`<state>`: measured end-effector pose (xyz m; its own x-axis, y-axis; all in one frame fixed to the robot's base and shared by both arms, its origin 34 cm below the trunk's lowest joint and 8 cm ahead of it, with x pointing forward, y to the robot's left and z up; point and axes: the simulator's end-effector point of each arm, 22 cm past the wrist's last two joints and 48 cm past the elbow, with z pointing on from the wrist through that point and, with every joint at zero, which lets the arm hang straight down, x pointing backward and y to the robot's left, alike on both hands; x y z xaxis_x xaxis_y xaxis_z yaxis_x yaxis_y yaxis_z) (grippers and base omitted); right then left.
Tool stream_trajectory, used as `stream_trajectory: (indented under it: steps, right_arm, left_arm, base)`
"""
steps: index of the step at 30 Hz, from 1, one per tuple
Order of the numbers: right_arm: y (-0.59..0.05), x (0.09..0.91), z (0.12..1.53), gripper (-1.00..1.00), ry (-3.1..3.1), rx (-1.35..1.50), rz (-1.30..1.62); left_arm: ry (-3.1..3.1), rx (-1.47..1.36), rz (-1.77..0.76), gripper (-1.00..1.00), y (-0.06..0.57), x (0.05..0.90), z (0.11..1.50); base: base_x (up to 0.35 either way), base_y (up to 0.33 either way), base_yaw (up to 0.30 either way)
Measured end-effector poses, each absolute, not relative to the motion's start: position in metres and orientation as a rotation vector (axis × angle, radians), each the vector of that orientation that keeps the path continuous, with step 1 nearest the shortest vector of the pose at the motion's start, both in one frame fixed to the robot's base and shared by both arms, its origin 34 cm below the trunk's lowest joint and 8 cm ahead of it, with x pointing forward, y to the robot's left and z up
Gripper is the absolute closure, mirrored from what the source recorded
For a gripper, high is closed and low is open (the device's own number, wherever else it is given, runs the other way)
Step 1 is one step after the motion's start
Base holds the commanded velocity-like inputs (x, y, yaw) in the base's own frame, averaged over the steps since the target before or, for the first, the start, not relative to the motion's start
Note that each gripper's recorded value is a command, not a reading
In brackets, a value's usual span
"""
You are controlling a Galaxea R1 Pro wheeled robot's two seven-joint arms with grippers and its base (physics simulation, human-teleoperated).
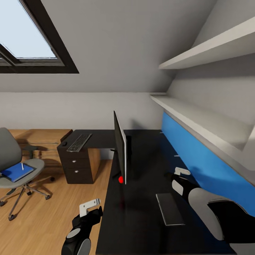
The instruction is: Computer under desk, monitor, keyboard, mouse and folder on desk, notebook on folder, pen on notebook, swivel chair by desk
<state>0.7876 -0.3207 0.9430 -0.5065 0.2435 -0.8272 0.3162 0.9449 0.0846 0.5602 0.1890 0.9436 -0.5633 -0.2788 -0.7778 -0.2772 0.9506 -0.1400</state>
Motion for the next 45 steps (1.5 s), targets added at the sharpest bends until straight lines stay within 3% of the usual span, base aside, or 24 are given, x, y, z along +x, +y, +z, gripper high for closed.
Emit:
stream_trajectory:
  steps: [45]
  right_arm:
    - [-0.319, 0.798, 0.907, -1.00, 2.128, 0.393, -0.097]
  left_arm:
    - [2.155, -0.399, -0.021, -1.00, 0.188, 0.576, 0.926]
  base:
    - [0.003, 0.001, 0.000]
